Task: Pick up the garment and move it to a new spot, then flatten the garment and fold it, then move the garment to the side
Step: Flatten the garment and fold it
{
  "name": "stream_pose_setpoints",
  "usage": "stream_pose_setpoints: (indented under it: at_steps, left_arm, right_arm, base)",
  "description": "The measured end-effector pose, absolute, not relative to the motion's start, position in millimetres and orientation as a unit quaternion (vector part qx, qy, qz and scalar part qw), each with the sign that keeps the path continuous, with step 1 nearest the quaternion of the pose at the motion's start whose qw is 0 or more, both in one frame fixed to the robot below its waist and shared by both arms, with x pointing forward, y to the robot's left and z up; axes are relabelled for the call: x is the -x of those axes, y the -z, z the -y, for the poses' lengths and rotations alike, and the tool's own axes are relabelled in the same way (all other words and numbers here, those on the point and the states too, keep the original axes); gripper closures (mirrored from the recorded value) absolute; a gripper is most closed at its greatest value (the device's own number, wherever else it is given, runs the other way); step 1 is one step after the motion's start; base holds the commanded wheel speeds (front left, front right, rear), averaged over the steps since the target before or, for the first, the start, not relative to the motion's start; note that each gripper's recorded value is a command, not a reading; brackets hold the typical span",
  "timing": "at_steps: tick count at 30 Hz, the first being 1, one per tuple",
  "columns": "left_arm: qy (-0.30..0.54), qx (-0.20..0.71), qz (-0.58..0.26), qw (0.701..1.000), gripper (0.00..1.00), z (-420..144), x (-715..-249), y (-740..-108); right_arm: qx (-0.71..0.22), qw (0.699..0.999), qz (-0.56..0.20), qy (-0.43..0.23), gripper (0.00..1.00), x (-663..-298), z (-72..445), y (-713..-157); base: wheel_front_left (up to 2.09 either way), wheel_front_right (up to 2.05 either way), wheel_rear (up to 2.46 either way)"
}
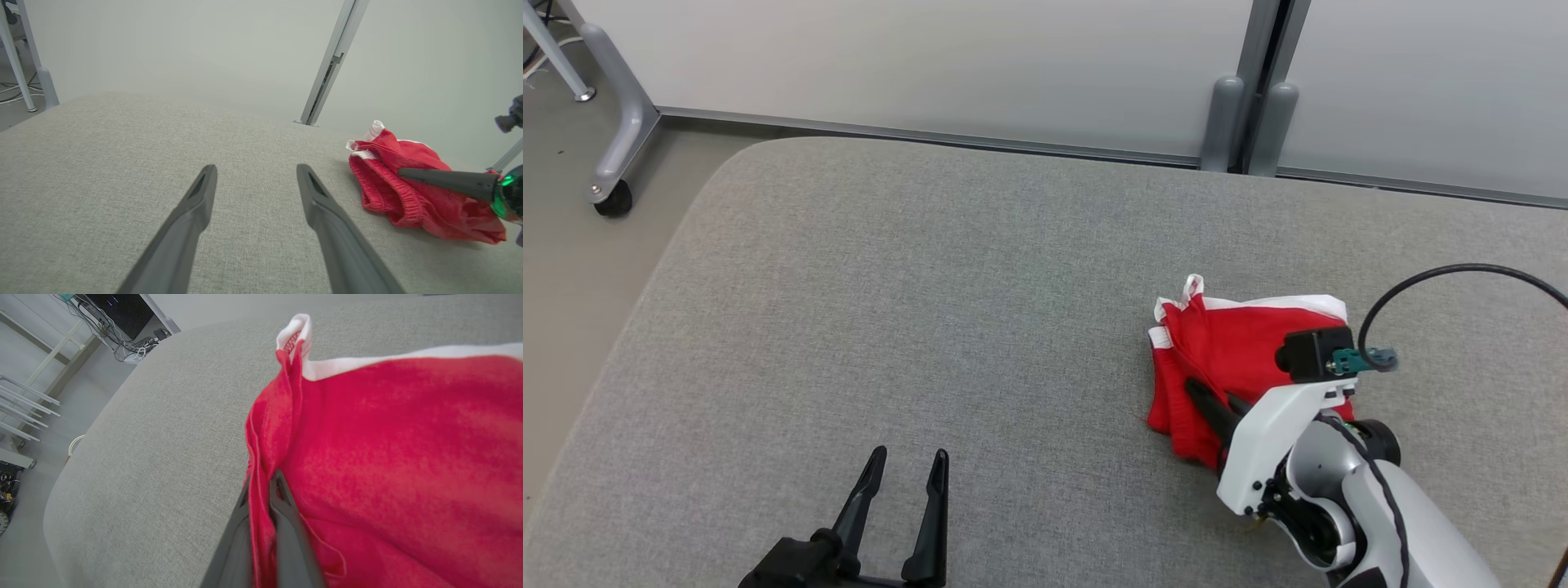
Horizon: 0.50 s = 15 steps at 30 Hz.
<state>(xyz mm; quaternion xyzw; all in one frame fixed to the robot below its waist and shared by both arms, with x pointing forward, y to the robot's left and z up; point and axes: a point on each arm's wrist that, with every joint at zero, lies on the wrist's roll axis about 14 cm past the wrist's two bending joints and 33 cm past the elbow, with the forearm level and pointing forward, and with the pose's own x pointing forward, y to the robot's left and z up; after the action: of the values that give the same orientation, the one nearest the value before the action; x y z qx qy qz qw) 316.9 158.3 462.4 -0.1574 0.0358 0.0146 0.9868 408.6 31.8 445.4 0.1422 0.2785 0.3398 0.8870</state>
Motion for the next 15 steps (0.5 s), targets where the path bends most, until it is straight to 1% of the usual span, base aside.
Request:
stream_pose_setpoints:
  at_steps: [1,2,3,4,5,11,13,15]
  left_arm:
    - [-0.014,0.157,-0.036,0.987,0.00,-157.9,-317.2,-462.3]
    - [-0.013,0.157,-0.036,0.987,0.00,-157.4,-317.4,-462.2]
    - [-0.012,0.157,-0.036,0.987,0.00,-157.0,-317.5,-462.3]
    - [-0.011,0.158,-0.036,0.987,0.00,-156.5,-317.6,-462.3]
    - [-0.011,0.158,-0.036,0.987,0.00,-156.2,-317.8,-462.5]
    - [-0.006,0.154,-0.033,0.987,0.00,-154.9,-319.0,-463.8]
    - [-0.003,0.152,-0.031,0.988,0.00,-153.9,-319.5,-465.1]
    - [-0.001,0.150,-0.028,0.988,0.00,-153.7,-319.1,-466.7]
  right_arm:
    - [-0.145,0.887,-0.279,-0.338,0.98,-408.0,-32.5,-444.0]
    - [-0.145,0.887,-0.281,-0.336,0.69,-407.4,-33.3,-442.7]
    - [-0.148,0.888,-0.277,-0.336,0.34,-407.3,-34.7,-443.3]
    - [-0.150,0.889,-0.271,-0.337,0.34,-407.4,-36.7,-445.4]
    - [-0.153,0.891,-0.263,-0.337,0.00,-408.1,-38.1,-448.0]
    - [-0.179,0.905,-0.182,-0.339,0.00,-411.6,-40.8,-479.9]
    - [-0.174,0.916,-0.145,-0.331,0.00,-412.8,-30.9,-490.5]
    - [-0.153,0.932,-0.100,-0.311,0.00,-414.3,-8.5,-497.4]
  base:
    - [0.00,0.00,0.00]
    - [0.00,0.00,0.00]
    - [0.00,0.00,0.00]
    - [0.00,0.00,0.00]
    - [0.00,0.00,0.00]
    - [0.00,0.00,0.00]
    - [0.00,0.00,0.00]
    - [0.00,0.00,0.00]
